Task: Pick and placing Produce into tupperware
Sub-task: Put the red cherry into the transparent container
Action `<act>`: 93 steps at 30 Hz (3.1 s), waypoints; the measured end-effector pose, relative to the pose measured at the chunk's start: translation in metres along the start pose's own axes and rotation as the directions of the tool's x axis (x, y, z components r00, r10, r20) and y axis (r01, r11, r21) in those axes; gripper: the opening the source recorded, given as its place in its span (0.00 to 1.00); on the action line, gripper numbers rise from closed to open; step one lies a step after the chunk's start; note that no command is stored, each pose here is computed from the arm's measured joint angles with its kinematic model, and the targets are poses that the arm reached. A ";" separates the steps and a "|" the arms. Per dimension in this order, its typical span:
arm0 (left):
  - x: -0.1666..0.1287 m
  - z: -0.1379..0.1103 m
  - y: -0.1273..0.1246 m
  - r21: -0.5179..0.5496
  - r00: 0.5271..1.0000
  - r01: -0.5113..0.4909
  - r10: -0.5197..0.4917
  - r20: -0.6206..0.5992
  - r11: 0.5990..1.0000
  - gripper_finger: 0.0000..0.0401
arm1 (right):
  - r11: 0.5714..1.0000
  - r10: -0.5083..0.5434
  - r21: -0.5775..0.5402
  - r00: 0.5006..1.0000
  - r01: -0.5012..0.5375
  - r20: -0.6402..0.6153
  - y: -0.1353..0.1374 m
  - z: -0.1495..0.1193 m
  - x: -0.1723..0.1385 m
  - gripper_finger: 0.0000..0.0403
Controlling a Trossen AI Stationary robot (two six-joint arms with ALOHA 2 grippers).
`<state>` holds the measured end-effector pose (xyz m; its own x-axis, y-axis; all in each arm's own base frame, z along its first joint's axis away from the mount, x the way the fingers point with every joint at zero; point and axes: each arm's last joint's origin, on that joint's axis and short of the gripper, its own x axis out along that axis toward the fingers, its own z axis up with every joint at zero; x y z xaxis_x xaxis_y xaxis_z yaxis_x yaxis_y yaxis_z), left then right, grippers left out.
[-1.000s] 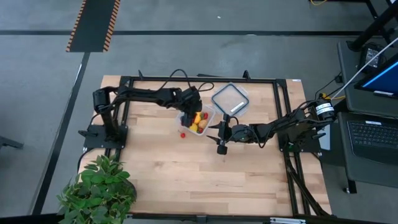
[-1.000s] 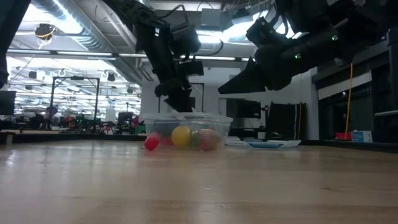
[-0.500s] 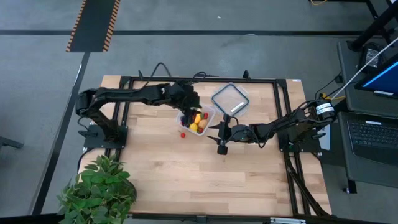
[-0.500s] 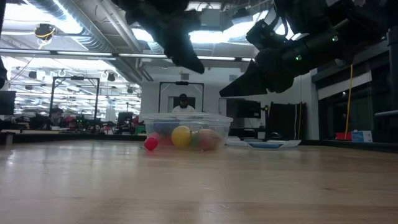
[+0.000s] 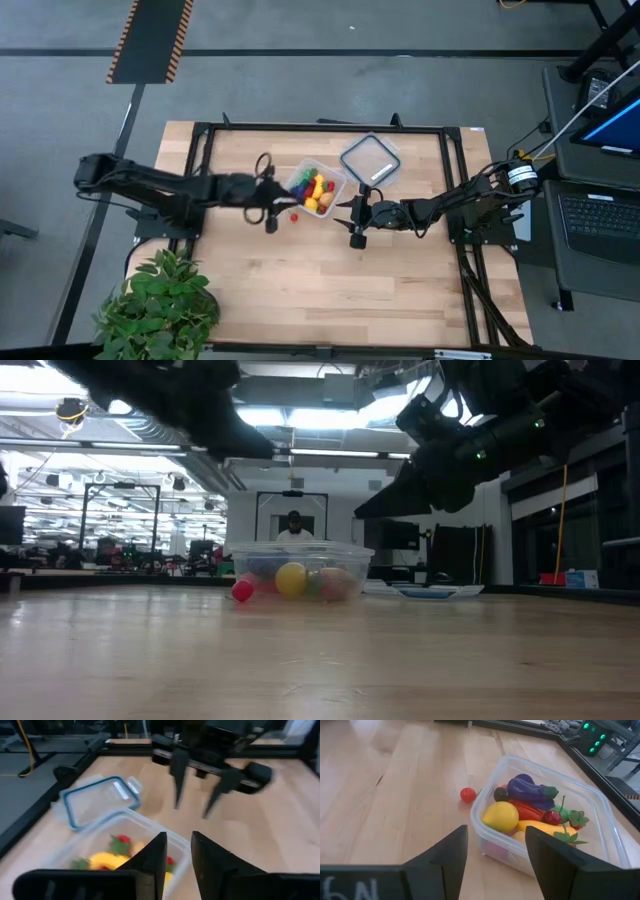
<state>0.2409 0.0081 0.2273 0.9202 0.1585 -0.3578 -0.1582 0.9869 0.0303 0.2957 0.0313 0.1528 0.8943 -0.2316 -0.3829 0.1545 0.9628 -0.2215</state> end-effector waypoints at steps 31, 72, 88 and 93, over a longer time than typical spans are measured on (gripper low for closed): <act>-0.018 -0.102 -0.095 -0.250 0.986 -0.159 0.140 -0.093 0.955 0.09 | 0.997 0.001 0.079 1.000 0.000 -0.003 0.000 0.000 0.000 0.50; 0.040 -0.119 -0.057 0.039 0.948 -0.192 0.196 -0.250 0.981 0.48 | 0.998 0.003 0.061 0.999 -0.001 -0.034 0.000 -0.003 0.000 0.50; 0.055 -0.117 -0.040 0.067 0.927 -0.255 0.264 -0.265 0.965 0.48 | 0.998 0.004 0.060 0.999 -0.001 -0.040 0.000 -0.004 0.000 0.50; 0.057 -0.118 -0.037 0.036 0.937 -0.194 0.196 -0.289 0.980 0.48 | 0.998 0.003 0.058 0.999 -0.001 -0.040 0.000 -0.004 0.000 0.50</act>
<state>0.2568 -0.0231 0.0962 0.7280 0.3334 -0.5990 -0.3202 0.9380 0.1329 0.2940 0.0310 0.1492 0.8774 -0.2339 -0.4189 0.1780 0.9695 -0.1684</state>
